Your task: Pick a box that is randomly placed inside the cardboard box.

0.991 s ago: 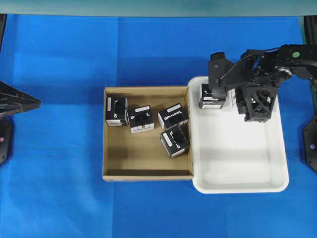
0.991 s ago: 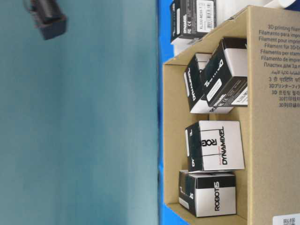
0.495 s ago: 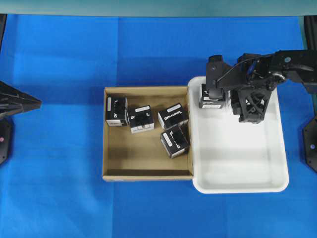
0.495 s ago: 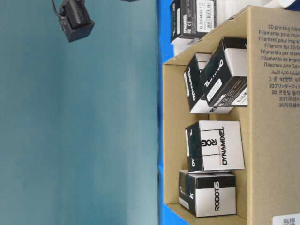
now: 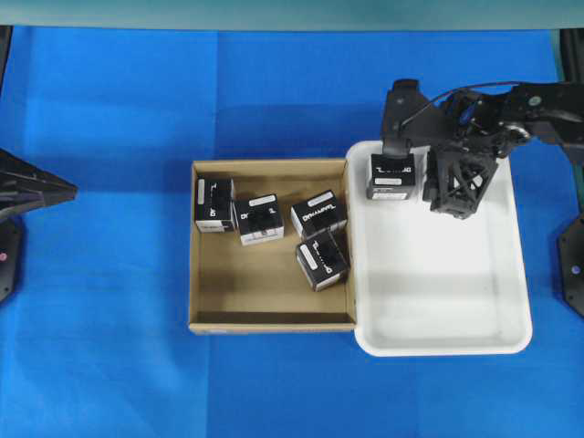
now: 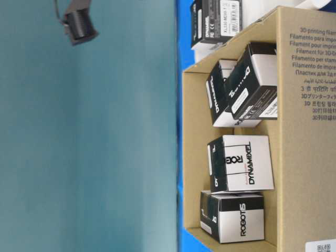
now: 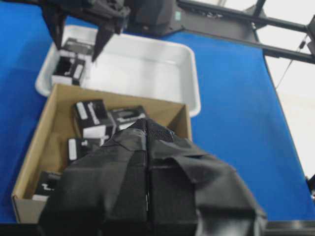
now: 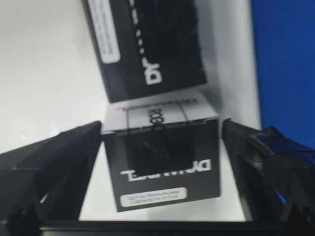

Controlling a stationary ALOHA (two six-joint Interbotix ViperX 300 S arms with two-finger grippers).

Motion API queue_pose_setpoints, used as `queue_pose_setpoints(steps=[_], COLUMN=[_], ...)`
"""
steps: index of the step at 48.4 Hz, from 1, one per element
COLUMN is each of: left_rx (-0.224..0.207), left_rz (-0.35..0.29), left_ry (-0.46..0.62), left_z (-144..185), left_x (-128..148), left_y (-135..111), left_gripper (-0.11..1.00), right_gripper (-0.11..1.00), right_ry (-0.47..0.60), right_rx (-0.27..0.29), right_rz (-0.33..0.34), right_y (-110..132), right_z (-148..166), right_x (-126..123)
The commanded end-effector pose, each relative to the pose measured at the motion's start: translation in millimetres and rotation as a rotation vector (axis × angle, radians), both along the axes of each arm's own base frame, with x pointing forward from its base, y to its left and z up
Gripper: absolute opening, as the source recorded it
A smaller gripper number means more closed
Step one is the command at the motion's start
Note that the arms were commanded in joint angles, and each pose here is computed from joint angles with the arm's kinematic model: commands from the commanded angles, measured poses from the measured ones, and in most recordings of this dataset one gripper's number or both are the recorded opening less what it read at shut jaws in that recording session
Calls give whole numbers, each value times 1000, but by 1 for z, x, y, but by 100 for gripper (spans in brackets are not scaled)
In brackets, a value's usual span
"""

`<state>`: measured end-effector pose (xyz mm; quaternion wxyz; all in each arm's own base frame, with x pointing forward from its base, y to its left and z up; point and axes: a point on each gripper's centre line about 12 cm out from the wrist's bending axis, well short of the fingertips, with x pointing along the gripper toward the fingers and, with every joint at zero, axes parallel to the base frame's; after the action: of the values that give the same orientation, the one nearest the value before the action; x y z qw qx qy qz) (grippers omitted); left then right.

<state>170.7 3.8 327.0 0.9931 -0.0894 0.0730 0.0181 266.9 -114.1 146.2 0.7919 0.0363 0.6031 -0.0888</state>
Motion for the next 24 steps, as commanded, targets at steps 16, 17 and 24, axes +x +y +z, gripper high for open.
queue_pose_setpoints(steps=[16, 17, 24], left_rx=[2, 3, 8], left_rz=[-6, -6, -6], left_ry=[-8, -8, 2], left_z=[6, 6, 4], left_x=[2, 2, 4], left_y=[-1, -1, -1], left_gripper=[-7, -7, -7], right_gripper=[98, 98, 98], right_ry=[-345, -363, -502], right_rx=[-91, -96, -123], right_rz=[-44, -39, -5], right_y=[13, 14, 30], right_z=[107, 111, 135], right_x=[4, 3, -5])
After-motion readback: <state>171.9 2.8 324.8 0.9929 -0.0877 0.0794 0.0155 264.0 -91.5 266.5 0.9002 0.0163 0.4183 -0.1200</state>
